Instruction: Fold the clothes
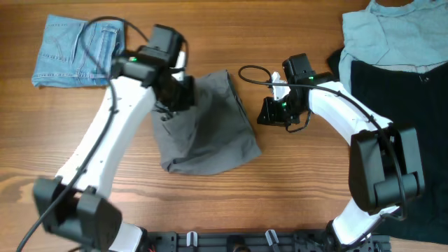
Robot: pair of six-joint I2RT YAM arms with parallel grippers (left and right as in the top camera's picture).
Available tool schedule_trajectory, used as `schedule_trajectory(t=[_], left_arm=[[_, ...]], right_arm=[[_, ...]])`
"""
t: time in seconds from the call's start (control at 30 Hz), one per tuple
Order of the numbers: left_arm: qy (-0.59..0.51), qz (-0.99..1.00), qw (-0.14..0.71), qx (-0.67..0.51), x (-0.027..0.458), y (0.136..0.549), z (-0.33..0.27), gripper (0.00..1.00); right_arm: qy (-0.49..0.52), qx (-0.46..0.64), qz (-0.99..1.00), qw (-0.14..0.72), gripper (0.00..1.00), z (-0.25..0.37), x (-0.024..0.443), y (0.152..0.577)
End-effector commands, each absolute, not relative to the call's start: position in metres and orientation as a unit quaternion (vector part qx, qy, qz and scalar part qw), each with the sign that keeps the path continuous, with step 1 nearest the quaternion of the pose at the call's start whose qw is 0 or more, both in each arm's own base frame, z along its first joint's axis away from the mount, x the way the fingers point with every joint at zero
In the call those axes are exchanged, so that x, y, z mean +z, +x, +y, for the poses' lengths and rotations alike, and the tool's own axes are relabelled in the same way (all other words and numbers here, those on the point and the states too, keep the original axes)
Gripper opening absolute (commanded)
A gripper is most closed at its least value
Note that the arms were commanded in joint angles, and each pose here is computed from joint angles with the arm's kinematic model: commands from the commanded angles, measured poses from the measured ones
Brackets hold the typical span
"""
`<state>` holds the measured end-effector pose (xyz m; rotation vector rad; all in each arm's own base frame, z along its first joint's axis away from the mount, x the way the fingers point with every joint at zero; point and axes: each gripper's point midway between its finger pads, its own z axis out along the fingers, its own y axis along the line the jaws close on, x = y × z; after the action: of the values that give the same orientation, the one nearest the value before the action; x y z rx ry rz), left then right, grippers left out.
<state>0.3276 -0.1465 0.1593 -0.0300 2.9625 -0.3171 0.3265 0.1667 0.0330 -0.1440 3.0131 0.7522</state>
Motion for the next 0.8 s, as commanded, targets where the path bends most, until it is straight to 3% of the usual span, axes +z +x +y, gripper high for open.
schedule_trajectory(t=[0.0,0.17,0.33,0.43,0.47,0.6,0.77], left_arm=[[0.003,0.992,0.056,-0.116,0.144,0.325,-0.175,0.07],[0.005,0.992,0.050,-0.119,0.132,0.325,-0.196,0.10],[0.012,0.993,0.036,-0.114,0.117,0.321,-0.211,0.28],[0.001,0.993,0.028,-0.113,0.108,0.321,-0.218,0.58],[0.002,0.993,0.031,-0.115,0.106,0.323,-0.220,1.00],[-0.006,0.991,0.045,-0.123,0.111,0.331,-0.220,1.00],[-0.042,0.992,0.042,-0.116,0.135,0.332,-0.187,1.00]], right_arm=[[-0.036,0.233,0.972,0.005,0.26,0.163,0.024,0.325],[-0.036,0.233,0.972,0.005,0.25,0.163,0.024,0.325],[-0.036,0.233,0.972,0.005,0.27,0.163,0.024,0.325],[-0.036,0.233,0.972,0.005,0.27,0.163,0.024,0.325],[-0.035,0.230,0.972,0.006,0.27,0.162,0.024,0.325],[-0.034,0.225,0.974,0.003,0.28,0.160,0.023,0.324],[-0.035,0.212,0.977,0.001,0.39,0.156,0.021,0.323]])
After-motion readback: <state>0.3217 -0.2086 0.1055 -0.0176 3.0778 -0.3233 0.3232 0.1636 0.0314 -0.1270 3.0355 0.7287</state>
